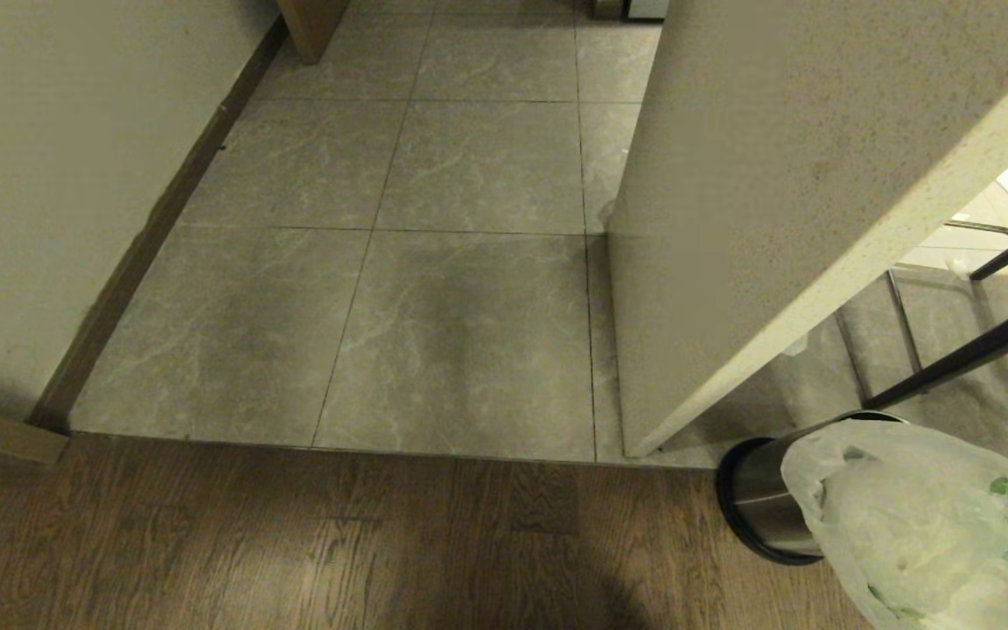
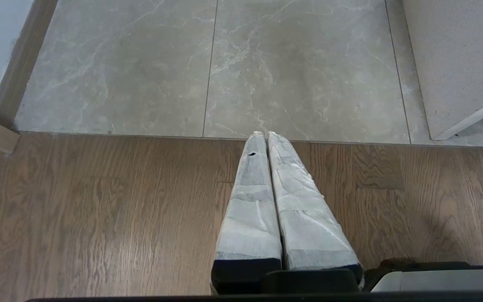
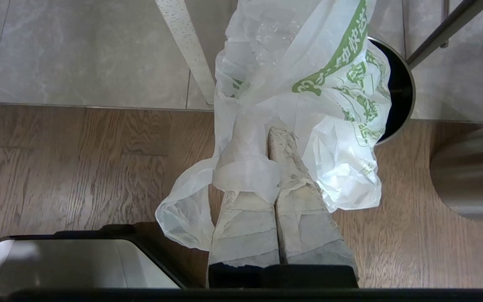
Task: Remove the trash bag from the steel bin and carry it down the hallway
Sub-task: Pick up the trash bag
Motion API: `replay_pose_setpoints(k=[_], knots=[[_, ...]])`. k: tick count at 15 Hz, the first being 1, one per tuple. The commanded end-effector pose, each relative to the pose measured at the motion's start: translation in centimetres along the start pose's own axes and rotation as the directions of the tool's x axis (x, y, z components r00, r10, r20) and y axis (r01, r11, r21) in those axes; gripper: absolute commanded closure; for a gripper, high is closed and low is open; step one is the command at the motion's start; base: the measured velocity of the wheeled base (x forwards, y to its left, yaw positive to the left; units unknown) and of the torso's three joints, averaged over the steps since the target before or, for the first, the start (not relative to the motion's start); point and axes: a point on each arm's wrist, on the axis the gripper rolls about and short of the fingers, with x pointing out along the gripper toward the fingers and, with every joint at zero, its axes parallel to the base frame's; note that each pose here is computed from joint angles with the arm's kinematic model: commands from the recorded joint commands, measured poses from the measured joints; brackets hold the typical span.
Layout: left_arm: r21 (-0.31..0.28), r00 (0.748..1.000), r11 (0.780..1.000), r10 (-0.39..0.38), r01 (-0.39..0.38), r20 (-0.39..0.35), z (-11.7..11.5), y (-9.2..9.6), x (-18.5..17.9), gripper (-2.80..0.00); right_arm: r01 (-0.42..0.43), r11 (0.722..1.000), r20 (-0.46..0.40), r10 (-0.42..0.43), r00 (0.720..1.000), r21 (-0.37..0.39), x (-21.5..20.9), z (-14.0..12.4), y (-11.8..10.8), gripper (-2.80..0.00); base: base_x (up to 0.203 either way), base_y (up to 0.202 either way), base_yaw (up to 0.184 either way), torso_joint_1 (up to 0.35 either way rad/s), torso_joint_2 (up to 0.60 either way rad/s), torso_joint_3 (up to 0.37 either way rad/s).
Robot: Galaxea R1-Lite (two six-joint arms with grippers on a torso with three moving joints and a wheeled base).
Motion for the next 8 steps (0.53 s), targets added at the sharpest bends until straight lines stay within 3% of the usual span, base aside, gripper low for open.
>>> replay_pose_setpoints(k=[1,8], knots=[[0.000,1.000,1.000,0.000,0.000,-0.002,-0.04,0.00,0.01,0.00,0.000,1.000,-0.008,0.000,1.000,0.000,0.07,-0.10,0.00,0.00,0.000,0.000,0.000,0.000,0.00,0.000],[0.000,1.000,1.000,0.001,-0.001,-0.001,-0.04,0.00,0.01,0.00,0.000,1.000,-0.011,0.000,1.000,0.000,0.08,-0.21,0.00,0.00,0.000,0.000,0.000,0.000,0.00,0.000]])
